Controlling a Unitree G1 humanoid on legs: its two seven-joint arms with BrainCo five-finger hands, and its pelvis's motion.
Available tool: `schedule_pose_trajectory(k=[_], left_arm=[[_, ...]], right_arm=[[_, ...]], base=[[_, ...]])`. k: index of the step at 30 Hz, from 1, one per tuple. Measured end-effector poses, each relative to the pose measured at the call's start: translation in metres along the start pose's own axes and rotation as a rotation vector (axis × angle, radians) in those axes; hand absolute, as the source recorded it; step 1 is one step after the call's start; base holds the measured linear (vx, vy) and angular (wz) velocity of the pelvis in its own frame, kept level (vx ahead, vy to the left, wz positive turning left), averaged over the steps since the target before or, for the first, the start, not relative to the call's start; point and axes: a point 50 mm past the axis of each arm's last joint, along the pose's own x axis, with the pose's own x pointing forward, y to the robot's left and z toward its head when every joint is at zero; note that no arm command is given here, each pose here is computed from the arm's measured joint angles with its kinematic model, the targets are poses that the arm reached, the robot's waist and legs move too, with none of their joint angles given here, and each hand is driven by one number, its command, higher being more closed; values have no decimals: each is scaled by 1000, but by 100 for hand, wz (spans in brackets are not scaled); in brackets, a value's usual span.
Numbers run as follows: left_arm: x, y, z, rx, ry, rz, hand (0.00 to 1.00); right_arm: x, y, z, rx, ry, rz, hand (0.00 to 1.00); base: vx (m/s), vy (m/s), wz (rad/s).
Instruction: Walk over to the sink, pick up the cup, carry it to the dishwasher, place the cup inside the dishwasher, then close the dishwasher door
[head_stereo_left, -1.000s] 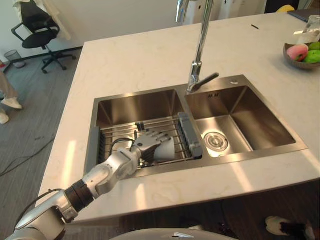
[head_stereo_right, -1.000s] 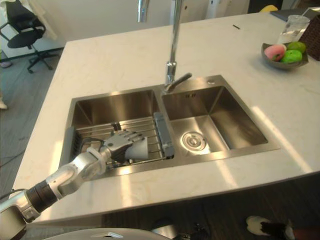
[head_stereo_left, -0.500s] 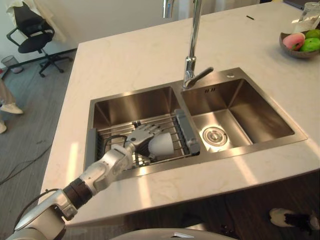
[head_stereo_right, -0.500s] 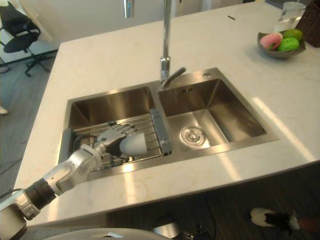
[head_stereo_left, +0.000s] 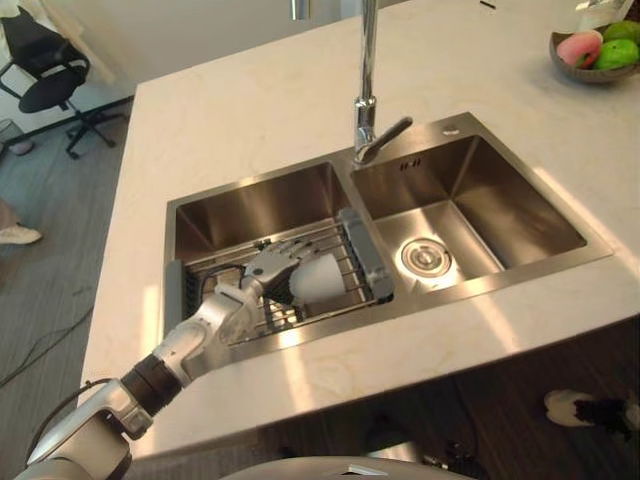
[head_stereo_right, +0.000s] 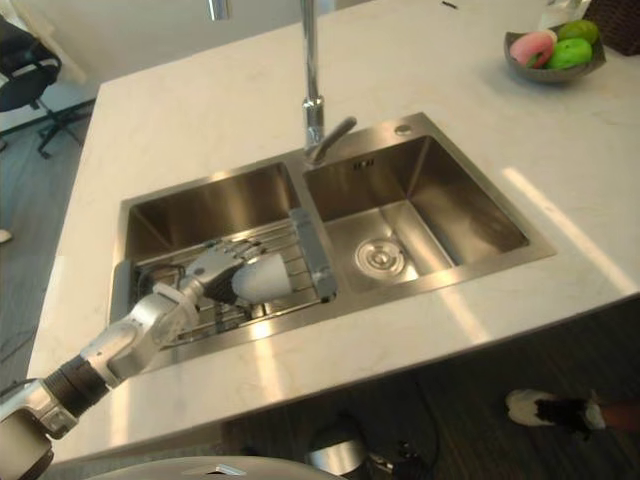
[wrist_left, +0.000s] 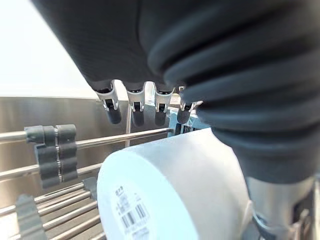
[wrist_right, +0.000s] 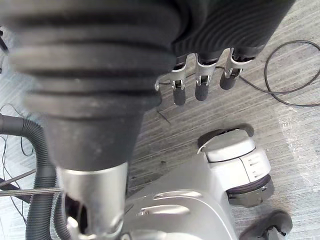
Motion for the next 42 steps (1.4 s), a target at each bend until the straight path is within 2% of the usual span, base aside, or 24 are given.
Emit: schedule_pose_trajectory(k=[4, 9, 23, 28, 38, 39, 42], left_arm=[[0, 0, 2, 0, 4, -14, 0], [2, 5, 9, -3, 5, -33, 0], [16, 7, 13, -16, 58, -119, 0], [22, -2, 5, -141, 107, -228, 0], [22, -10, 1, -327, 107, -254, 0], [22, -10, -1, -351, 108, -254, 100], [19, -14, -2, -415, 107, -255, 100]], right_arm=[[0, 0, -1, 2, 5, -5, 0], [1, -13, -6, 21, 74, -111, 0], [4, -13, 1, -15, 64, -111, 0], [6, -12, 6, -12, 62, -102, 0], [9, -5, 13, 0, 49, -88, 0], [10, -5, 13, -1, 48, -86, 0], [10, -4, 14, 2, 56, -85, 0]], base=[[-17, -6, -7], [-7, 1, 0], [0, 0, 0], [0, 0, 0], [0, 0, 1], [0, 0, 0], [0, 0, 2]])
